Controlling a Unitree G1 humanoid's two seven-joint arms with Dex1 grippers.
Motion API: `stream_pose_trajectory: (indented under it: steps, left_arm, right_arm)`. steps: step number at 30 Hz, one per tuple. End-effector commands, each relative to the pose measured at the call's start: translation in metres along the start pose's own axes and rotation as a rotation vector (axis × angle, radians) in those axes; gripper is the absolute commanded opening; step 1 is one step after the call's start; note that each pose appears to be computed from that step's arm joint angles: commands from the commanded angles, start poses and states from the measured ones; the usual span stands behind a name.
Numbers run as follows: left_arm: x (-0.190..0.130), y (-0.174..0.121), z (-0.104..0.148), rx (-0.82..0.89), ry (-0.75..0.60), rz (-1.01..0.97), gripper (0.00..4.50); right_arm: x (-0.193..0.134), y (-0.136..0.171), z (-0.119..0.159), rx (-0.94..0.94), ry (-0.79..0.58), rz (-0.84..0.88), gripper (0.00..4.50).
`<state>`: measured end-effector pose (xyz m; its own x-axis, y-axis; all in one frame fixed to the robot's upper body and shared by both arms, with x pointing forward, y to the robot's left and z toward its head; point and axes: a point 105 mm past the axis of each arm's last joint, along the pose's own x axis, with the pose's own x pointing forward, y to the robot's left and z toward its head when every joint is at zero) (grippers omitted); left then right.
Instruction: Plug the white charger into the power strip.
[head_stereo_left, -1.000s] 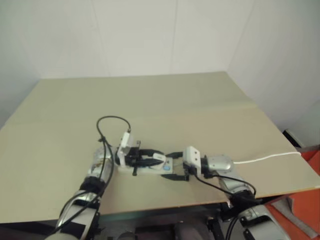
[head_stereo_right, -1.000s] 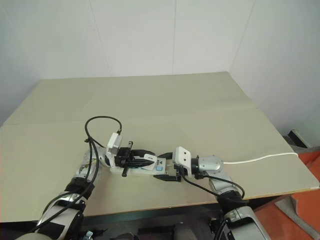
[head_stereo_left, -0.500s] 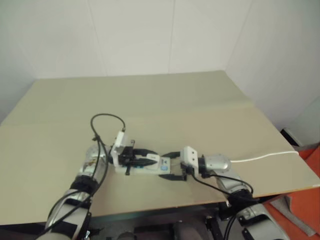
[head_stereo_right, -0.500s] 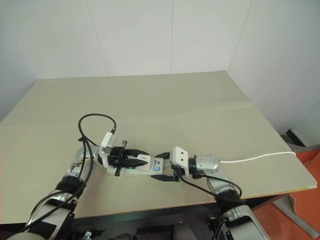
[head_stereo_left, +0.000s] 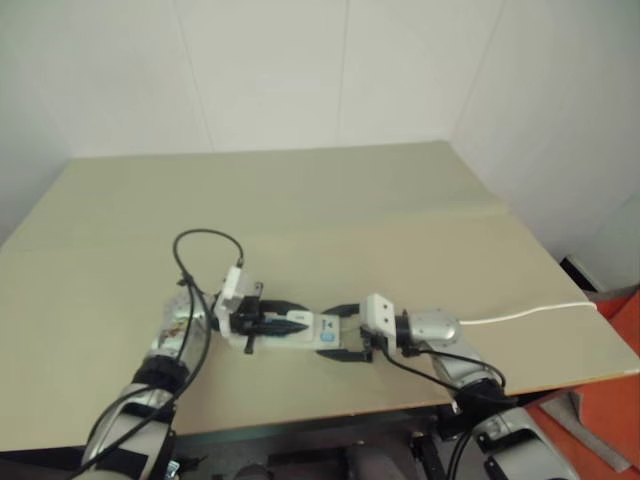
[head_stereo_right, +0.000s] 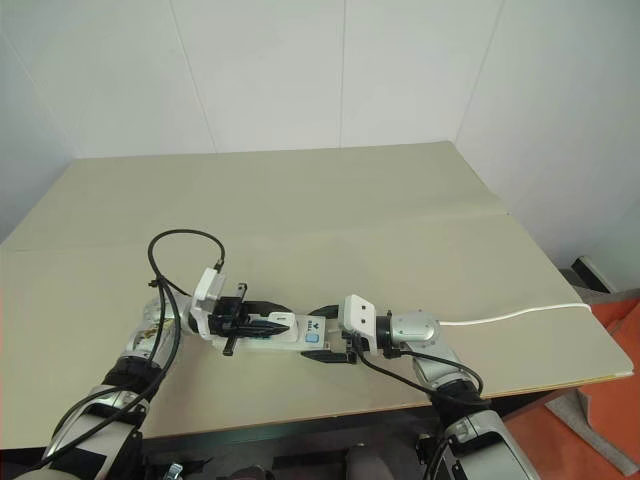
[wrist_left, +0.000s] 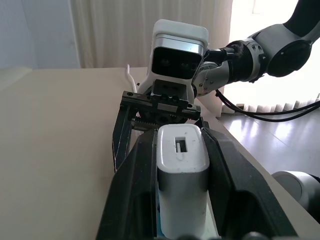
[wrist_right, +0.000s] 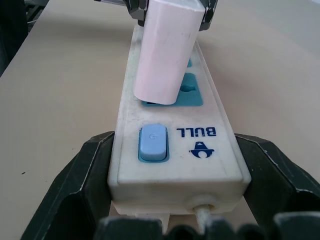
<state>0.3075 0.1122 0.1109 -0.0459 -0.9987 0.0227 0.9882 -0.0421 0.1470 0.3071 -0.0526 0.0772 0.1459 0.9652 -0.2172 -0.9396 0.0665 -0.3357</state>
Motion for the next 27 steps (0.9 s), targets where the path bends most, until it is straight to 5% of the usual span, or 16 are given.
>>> stream_pose_trajectory:
  steps: [1, 15, 27]
  left_arm:
    - [-0.014, 0.0, -0.02, -0.046, 0.112, 0.033, 1.0]
    - [-0.001, -0.001, -0.029, -0.076, 0.187, -0.022, 1.0]
    - [-0.014, -0.015, -0.061, -0.206, 0.332, 0.0, 1.0]
  right_arm:
    - [0.003, 0.026, -0.025, 0.043, 0.098, 0.099, 3.41]
    - [0.003, 0.029, -0.027, 0.044, 0.105, 0.099, 3.41]
    - [0.005, 0.029, -0.029, 0.032, 0.115, 0.107, 3.41]
